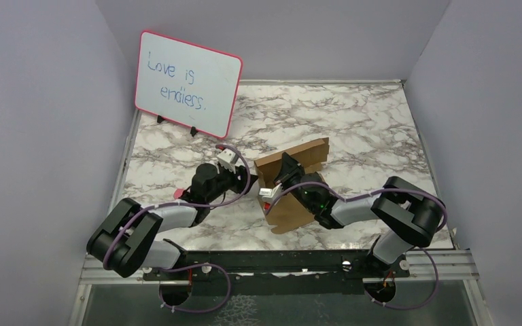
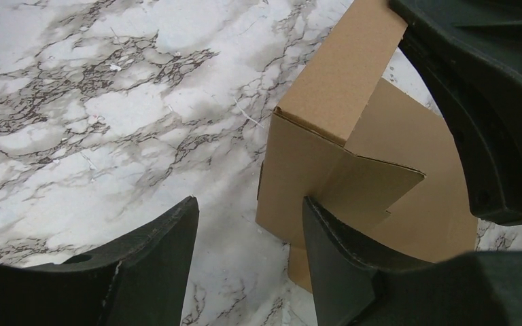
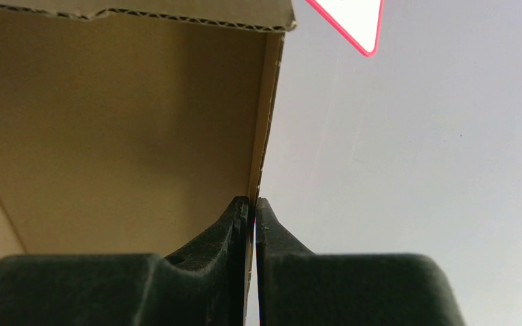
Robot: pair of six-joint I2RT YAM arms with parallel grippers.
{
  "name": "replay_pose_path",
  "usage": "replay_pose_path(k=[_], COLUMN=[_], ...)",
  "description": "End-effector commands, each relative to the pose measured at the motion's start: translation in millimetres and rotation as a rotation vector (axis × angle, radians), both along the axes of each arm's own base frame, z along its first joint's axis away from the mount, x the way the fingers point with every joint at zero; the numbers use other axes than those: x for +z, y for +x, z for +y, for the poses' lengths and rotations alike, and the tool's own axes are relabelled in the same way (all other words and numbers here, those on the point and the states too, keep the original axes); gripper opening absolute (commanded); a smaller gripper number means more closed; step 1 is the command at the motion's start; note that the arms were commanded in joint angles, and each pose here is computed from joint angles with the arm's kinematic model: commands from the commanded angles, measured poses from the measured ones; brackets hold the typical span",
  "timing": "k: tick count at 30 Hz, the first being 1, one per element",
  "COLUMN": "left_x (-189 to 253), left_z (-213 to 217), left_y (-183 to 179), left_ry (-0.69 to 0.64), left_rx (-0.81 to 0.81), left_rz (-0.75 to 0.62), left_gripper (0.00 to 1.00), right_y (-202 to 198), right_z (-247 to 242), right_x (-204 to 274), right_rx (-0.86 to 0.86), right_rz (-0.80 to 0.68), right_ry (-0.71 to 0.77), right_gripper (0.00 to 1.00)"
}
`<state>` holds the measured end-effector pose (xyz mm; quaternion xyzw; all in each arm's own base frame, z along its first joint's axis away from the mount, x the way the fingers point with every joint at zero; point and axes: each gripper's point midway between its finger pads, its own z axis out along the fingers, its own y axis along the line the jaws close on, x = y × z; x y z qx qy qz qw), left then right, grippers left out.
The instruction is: Fold the paper box
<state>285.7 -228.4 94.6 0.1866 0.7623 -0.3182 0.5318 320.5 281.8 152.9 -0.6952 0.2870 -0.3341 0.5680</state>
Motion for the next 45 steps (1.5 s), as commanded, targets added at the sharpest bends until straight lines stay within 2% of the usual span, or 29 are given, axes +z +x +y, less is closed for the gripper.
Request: replay_pose_path(k=[1,22,33,42,45], left_x=[8.6,16.4,13.2,10.8,9.2], left_z=[-6.9,-3.3,-27.3,-26.7,-23.5], left_y=[-1.1,-20.1,-19.4,-0.6,9.6], left_ry=[-0.025,-0.084,-0.092,-0.084,-0.071], left_rx=[-0.009,0.007,-0.013,0.131,0.179], left_rz=[-0.049,-0.073,-0.067,-0.095,-0.108], left_gripper=[0.60,0.66,0.66,0.66,0.63], right_y=[-12.2,-8.8,-10.0,-11.8,-12.2], right_z=[7.3,8.2,9.1,7.7,7.9], right_x=[0.2,-0.5,-0.4,-1.4,-1.5], right_rx=[0.054,0.034,0.041,0.043,0.045], right_rz=[-0.007,0.013,0.019,0.033,0.038], right_ry=[0.017,0.082,0.094,0.094,0.097], right_gripper=[0.12,0.05,0.04,0.04,0.04])
